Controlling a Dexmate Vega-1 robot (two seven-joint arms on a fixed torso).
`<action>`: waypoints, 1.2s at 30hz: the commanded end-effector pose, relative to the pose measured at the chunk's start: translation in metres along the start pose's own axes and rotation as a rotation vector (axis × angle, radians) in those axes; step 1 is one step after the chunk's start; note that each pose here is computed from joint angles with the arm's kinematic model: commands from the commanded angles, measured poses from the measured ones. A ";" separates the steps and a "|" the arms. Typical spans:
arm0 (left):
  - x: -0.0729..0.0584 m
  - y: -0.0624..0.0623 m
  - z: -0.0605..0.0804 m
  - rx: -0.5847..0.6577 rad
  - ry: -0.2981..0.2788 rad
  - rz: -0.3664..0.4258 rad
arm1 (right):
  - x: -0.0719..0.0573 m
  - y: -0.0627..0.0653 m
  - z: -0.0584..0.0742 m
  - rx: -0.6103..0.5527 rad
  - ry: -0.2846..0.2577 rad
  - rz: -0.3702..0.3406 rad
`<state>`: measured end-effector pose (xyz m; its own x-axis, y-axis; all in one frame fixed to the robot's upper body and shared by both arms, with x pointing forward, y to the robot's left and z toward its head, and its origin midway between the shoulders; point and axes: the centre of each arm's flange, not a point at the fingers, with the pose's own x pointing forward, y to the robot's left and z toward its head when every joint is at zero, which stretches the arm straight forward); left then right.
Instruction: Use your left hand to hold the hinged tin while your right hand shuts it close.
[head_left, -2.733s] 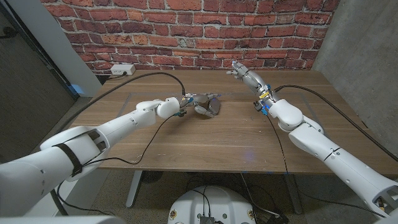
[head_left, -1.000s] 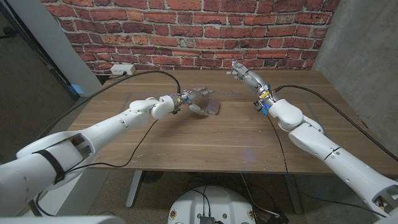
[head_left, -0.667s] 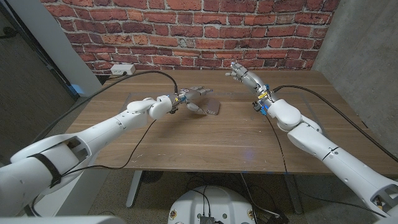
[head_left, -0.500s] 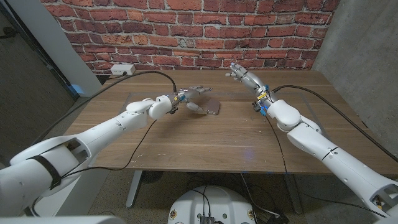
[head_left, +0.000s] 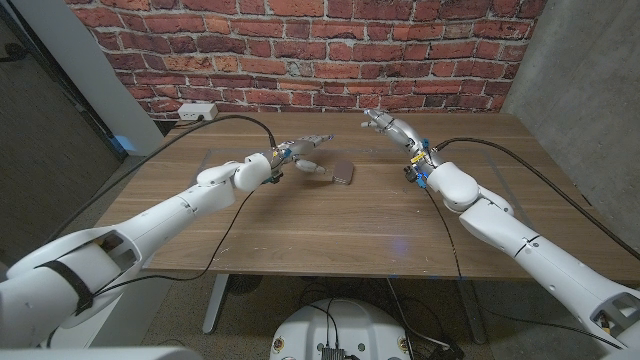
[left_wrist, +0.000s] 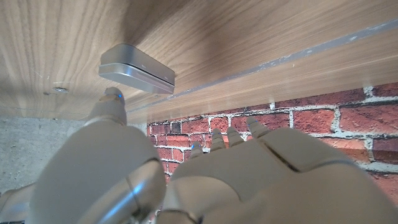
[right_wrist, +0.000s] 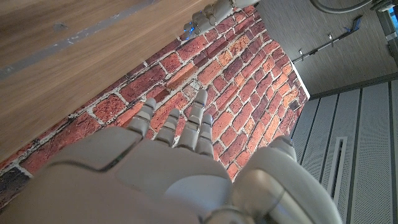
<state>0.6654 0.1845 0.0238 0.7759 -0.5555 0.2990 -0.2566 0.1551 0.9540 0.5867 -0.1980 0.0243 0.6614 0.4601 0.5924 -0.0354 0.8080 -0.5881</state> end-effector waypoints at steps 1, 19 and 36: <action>-0.019 0.006 -0.008 -0.108 0.025 0.055 | 0.002 0.001 -0.007 -0.064 0.029 0.011; -0.053 -0.007 -0.025 -0.338 0.145 0.252 | 0.012 0.009 -0.009 -0.104 0.044 0.074; -0.079 -0.013 -0.034 -0.526 0.181 0.286 | 0.011 0.026 -0.008 -0.175 0.066 0.125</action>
<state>0.6331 0.2374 -0.0013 0.7970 -0.3399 0.4992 -0.2276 0.5966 0.7696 0.5987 -0.1831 0.0180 0.6960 0.5130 0.5025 0.0043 0.6968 -0.7173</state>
